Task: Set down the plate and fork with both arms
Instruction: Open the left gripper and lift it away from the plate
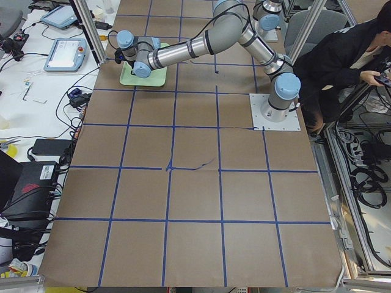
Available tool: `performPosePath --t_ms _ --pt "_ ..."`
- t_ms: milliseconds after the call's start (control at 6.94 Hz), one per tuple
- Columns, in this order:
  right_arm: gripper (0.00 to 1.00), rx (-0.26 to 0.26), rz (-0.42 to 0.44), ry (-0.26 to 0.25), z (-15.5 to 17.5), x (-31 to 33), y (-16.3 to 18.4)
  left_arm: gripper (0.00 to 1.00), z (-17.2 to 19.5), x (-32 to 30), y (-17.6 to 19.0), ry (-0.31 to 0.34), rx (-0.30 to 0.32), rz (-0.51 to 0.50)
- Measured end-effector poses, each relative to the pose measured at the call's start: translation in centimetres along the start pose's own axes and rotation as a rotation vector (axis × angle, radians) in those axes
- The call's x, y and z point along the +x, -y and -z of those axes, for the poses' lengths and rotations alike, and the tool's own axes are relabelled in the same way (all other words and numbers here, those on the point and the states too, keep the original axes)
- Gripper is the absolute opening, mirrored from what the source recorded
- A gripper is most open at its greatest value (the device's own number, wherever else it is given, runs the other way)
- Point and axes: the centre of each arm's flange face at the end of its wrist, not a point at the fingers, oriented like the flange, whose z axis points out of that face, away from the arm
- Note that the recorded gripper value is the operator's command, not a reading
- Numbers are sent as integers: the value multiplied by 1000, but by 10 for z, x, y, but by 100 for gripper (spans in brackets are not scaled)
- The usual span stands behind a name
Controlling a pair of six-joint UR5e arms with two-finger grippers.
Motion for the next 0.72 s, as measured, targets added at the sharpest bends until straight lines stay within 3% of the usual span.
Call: performPosePath --t_ms 144,432,721 --pt "100 -1 0 0 0 0 0 100 25 -3 -7 61 -2 3" --pt "100 -1 0 0 0 0 0 100 123 9 -51 192 -23 33" --pt "100 -1 1 0 0 0 0 100 220 41 -118 248 -19 60"
